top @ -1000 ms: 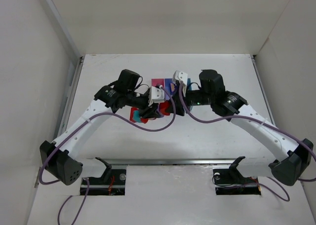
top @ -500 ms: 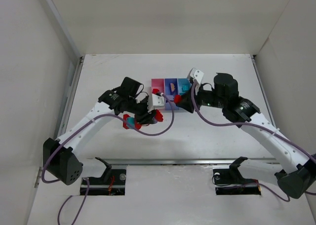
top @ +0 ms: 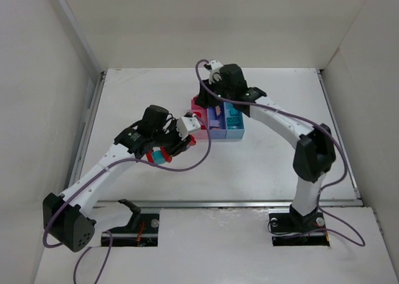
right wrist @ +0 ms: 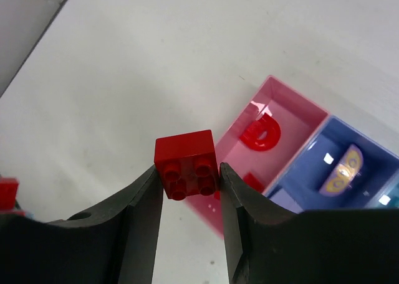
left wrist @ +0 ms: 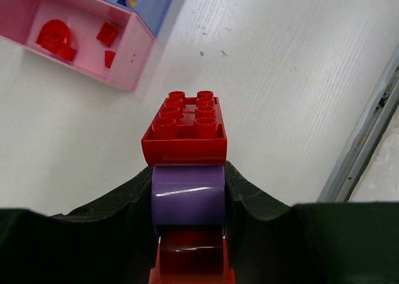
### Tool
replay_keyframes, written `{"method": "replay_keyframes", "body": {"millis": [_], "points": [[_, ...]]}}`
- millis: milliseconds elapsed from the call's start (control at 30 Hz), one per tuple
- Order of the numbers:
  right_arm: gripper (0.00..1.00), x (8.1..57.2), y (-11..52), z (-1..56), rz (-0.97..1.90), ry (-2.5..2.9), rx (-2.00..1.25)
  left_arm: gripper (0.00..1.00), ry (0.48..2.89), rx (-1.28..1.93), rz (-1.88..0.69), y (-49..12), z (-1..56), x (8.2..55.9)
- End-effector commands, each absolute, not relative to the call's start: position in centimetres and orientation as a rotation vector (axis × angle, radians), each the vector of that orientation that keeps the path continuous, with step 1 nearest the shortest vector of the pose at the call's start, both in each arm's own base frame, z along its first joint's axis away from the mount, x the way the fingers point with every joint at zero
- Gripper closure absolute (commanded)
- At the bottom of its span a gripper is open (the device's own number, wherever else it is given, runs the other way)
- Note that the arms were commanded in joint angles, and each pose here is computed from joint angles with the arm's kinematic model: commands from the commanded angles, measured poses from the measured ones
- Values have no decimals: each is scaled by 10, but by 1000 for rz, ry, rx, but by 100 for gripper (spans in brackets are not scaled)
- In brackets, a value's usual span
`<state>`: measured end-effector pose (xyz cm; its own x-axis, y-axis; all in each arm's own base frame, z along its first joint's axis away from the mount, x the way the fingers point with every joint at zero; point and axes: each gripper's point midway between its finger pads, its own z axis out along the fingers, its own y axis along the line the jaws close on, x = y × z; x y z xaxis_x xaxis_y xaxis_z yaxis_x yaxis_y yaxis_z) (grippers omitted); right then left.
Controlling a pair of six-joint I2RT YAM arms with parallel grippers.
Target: Sort the legos into containers by color
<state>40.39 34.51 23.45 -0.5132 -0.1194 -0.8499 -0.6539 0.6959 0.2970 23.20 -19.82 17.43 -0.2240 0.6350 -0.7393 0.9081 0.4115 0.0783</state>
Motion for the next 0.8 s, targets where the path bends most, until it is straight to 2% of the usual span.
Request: {"method": "replay_keyframes", "body": {"millis": [0,200,400,433,467,500,567,600,733,767], "points": [[100,420,366,236,810,2046,-556,100,1925,1234,-466,-198,189,242],[100,440,374,200,777,2119,-510,100,1921,1238,-477,-199,189,240],[100,444,366,189,720,2149,-461,100,1930,1241,-478,-199,186,241],[95,444,366,189,720,2149,-461,100,1930,1241,-478,-199,186,241],[84,440,368,182,736,2169,-476,100,1935,1231,-473,-199,185,245],[50,436,368,179,745,2187,-486,100,1935,1231,-473,-199,185,245],[31,435,369,178,750,2206,-493,100,1935,1231,-473,-199,185,245],[19,435,369,181,750,2204,-493,100,1935,1231,-473,-199,185,245],[3,424,357,217,734,2102,-535,100,1906,1252,-485,-201,190,245],[3,421,353,226,713,2056,-578,100,1906,1253,-485,-201,190,245]]}}
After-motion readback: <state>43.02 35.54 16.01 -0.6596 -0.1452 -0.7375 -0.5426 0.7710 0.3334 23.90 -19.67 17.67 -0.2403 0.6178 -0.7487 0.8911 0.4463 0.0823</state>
